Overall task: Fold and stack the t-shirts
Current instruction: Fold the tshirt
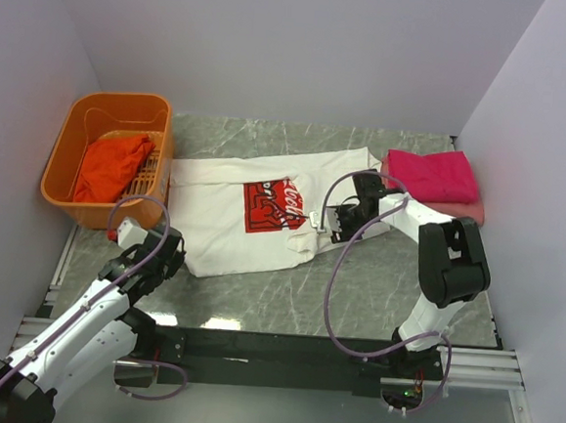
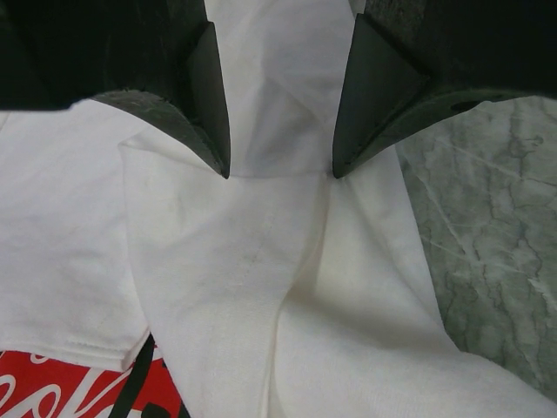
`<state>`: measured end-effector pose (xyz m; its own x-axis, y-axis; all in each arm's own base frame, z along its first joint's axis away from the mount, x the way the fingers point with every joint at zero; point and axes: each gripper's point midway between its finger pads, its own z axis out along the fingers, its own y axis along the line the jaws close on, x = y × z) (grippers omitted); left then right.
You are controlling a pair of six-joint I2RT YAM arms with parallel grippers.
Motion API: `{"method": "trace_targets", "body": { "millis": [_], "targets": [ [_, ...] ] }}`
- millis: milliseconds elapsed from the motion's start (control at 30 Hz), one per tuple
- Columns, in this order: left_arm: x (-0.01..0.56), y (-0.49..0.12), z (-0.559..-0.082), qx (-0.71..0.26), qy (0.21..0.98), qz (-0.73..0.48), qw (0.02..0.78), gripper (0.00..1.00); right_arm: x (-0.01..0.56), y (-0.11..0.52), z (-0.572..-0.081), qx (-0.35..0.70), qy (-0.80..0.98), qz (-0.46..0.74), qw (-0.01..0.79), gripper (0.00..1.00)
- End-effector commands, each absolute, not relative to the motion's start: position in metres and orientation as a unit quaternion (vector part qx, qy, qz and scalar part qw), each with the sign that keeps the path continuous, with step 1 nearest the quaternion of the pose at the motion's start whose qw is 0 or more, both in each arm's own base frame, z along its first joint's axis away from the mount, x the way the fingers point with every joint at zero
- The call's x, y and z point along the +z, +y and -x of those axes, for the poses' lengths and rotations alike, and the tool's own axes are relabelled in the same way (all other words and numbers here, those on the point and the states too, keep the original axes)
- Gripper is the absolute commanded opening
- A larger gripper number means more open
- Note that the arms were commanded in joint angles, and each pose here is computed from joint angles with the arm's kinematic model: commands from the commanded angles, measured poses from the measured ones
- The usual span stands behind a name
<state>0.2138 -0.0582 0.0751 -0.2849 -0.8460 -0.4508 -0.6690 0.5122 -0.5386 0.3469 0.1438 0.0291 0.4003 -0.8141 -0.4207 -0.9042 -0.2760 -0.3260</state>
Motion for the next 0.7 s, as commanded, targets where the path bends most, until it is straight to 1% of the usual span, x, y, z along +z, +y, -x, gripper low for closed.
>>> {"method": "trace_targets", "body": {
  "millis": [0, 133, 433, 667],
  "targets": [
    [0.0783, -0.0618, -0.2183, -0.136, 0.788, 0.478, 0.362, 0.00, 0.0273, 0.1515, -0.3447, 0.096, 0.529, 0.799, 0.270, 0.57],
    [0.0798, -0.0618, -0.2183, -0.137, 0.787, 0.479, 0.363, 0.00, 0.0268, 0.1532, -0.3440, 0.095, 0.529, 0.801, 0.265, 0.56],
    [0.0795, -0.0619, -0.2173, -0.139, 0.787, 0.480, 0.362, 0.00, 0.0260, 0.1579, -0.3479, 0.091, 0.532, 0.799, 0.264, 0.49],
    [0.0804, -0.0617, -0.2167, -0.140, 0.787, 0.479, 0.363, 0.00, 0.0248, 0.1590, -0.3521, 0.084, 0.534, 0.800, 0.261, 0.41]
  ]
}}
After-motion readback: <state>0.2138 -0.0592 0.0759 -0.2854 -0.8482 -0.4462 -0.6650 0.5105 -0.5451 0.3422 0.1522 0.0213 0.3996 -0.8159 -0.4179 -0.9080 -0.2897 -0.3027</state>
